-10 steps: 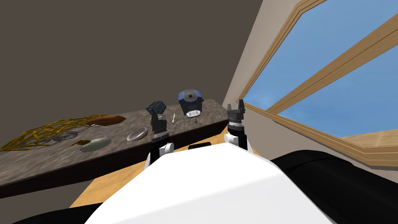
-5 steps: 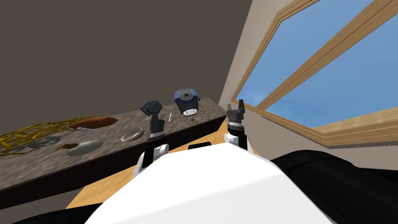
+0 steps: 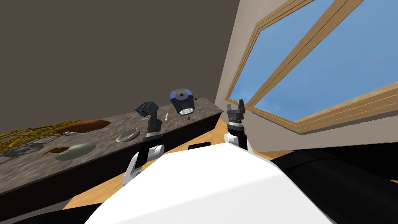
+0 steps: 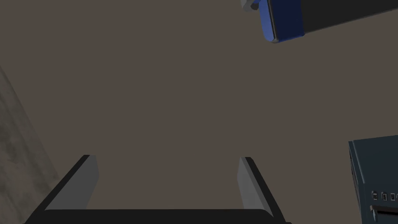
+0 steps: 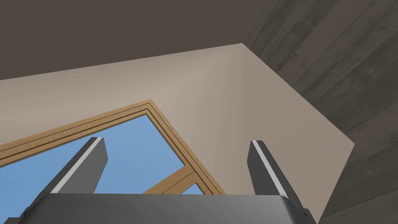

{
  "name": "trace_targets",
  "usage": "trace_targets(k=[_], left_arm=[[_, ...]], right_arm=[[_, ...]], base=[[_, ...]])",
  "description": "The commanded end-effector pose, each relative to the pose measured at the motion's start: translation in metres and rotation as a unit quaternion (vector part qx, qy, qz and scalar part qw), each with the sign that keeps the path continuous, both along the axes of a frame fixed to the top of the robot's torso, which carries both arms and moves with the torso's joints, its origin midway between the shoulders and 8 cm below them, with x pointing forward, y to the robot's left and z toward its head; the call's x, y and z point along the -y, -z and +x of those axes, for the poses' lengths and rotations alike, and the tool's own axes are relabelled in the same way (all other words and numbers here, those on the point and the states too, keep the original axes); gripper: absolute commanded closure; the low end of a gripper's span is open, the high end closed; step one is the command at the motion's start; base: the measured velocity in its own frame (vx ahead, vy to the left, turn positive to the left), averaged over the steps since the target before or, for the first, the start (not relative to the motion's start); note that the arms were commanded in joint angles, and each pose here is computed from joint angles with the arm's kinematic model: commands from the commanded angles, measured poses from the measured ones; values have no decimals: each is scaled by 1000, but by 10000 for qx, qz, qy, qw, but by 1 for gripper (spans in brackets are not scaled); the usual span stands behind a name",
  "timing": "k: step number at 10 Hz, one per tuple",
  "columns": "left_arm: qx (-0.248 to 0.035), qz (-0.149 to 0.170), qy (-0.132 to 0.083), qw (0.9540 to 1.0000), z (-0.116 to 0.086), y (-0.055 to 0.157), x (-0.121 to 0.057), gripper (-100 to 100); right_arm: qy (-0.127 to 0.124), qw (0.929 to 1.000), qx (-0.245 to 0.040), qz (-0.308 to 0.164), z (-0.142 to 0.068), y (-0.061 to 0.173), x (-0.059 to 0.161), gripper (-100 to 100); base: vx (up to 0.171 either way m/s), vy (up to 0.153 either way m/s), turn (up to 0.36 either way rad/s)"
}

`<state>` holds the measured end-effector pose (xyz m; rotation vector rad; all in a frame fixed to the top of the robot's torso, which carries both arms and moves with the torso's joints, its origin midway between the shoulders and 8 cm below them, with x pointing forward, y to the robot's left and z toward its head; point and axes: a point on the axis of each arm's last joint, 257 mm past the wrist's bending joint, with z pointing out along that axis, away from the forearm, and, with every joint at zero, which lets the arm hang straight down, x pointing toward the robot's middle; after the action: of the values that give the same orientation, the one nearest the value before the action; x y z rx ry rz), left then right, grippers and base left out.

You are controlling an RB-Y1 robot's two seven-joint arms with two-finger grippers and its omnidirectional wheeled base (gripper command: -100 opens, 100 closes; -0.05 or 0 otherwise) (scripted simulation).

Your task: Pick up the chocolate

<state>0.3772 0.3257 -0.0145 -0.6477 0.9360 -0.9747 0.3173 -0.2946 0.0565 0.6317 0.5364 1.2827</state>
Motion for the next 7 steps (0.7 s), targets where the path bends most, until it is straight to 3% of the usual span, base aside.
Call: trace_targets(k=[1,7], left_arm=[[-212,90,-113,9997,4,6,-11,-100],[-820,283,-433,9953,13,22,-43,-100]], right_arm=[[0,10000,0,0,0,0,0,0],[0,10000,0,0,0,0,0,0]], base=[[-67,-54,-161],[-79,-67,-129]])
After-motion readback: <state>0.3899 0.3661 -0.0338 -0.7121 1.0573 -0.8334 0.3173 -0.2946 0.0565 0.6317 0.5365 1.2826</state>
